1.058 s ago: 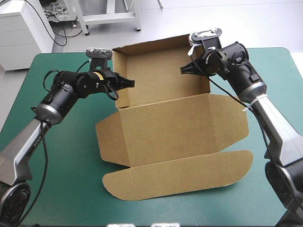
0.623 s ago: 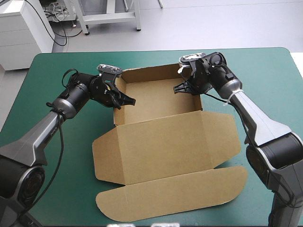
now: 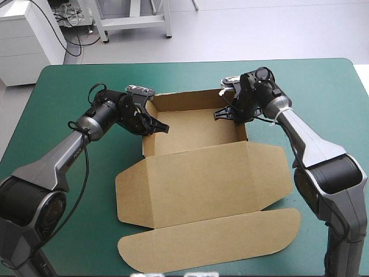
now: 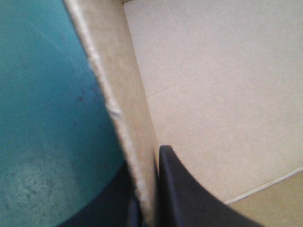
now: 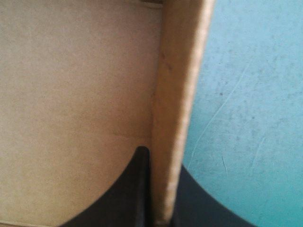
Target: Fold the box
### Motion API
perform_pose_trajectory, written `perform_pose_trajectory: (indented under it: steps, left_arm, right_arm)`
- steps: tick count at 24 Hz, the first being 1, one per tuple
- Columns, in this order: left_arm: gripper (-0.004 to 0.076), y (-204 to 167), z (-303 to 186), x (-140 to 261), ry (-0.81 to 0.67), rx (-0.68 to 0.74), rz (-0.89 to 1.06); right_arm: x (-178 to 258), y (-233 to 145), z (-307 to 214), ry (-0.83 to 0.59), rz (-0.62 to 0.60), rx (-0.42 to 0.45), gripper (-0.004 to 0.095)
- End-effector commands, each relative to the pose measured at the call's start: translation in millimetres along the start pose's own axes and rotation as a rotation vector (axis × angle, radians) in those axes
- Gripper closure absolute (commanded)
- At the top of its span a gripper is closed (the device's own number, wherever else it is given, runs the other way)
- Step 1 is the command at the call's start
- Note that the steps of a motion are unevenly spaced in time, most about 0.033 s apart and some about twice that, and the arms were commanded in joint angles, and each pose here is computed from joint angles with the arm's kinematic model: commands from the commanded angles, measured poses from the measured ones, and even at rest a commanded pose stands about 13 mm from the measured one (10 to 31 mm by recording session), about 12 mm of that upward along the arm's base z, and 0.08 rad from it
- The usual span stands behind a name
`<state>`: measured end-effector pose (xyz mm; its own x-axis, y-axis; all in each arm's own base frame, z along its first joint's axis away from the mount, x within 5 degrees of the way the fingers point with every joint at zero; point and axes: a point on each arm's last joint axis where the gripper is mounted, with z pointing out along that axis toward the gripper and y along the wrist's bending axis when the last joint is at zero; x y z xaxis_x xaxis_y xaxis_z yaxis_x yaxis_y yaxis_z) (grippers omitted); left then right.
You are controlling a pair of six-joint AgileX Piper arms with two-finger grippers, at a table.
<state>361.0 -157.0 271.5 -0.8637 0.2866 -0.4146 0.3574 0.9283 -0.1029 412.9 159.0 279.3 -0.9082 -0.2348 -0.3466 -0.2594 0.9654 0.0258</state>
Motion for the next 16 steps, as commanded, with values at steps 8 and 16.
perform_pose_trajectory:
  steps: [8,16]
  left_arm:
    - [0.0636,-11.9,-7.2,2.6,0.022,0.035,0.090]
    - [0.0359,3.6,3.3,6.9,0.199,0.038,0.037]
  right_arm:
    - [-2.4,11.1,-12.0,-0.010,-0.014,-0.115,0.0924]
    - [-2.5,11.5,-7.3,0.002,-0.004,-0.128,0.0891]
